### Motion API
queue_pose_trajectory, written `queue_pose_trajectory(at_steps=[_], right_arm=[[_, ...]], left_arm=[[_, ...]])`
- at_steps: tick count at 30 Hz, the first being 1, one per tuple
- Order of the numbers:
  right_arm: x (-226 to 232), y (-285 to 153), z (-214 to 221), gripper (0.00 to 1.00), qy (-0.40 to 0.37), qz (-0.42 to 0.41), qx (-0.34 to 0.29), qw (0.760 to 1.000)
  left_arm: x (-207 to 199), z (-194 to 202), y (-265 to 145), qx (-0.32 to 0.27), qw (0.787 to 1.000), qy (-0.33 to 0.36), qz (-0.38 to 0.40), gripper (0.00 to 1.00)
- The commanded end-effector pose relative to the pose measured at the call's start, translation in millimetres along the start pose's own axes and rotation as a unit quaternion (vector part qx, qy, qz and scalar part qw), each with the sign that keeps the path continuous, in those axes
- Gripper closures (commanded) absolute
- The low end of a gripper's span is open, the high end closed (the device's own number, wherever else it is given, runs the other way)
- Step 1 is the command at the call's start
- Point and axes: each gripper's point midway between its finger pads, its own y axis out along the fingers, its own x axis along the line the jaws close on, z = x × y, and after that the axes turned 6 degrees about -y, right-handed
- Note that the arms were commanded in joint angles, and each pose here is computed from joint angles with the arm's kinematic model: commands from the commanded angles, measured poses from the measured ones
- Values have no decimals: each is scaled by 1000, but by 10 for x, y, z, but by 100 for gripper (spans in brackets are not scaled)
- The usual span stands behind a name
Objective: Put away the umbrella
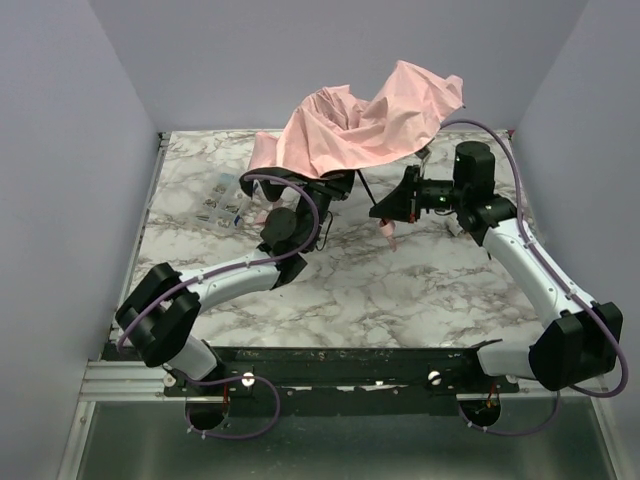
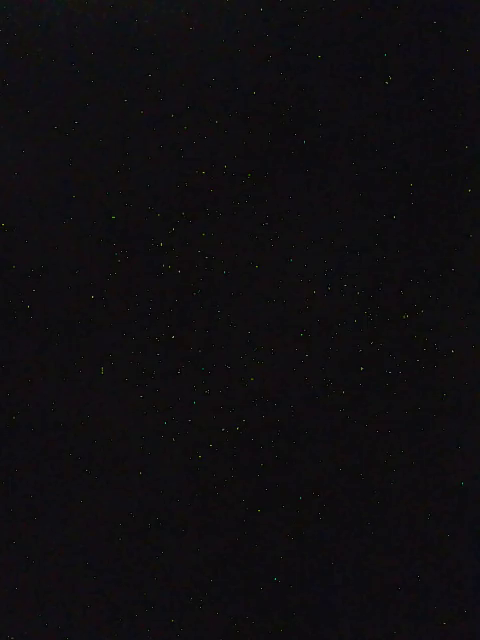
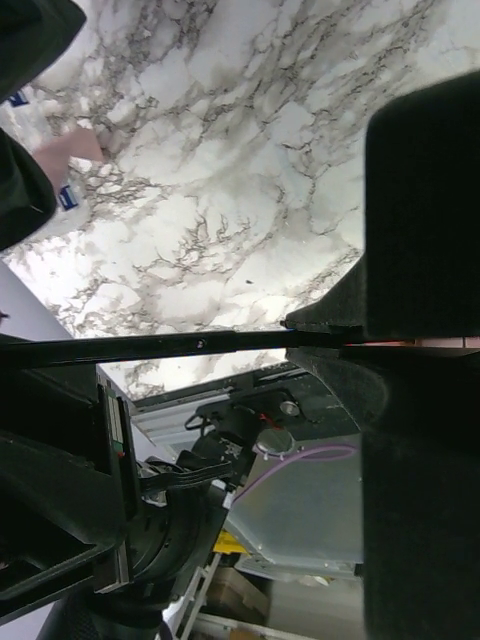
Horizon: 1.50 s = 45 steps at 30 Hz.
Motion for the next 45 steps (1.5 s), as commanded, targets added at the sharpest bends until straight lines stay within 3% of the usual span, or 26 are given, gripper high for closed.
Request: queue_pose_trajectory(at_steps=[1,15,27,33,40,45], right_arm=[[-107,16,-239,99,-27,23,-25,999],[-145,-107,-446,100,-44,38,-49,997],[-48,-158,-155,99,-48,19,-15,999],[-70,-163,-95,99,-49,22,-5,999],[-105,-184,-246,99,-69,36,-12,997],[-154,-252,-476,99,-85,48,-29,995]], left_arm=[[-230,588,-234,82,995,-44,41,100],[-149,828,-438,92,994,-55,22,100],[-144,202,-222,11,999,-27,23,100],[-194,210,-203,20,999,-32,38,100],[-242,484,-463,99,990,-56,80,55],[-198,706,-915,193,975,-41,103,34]])
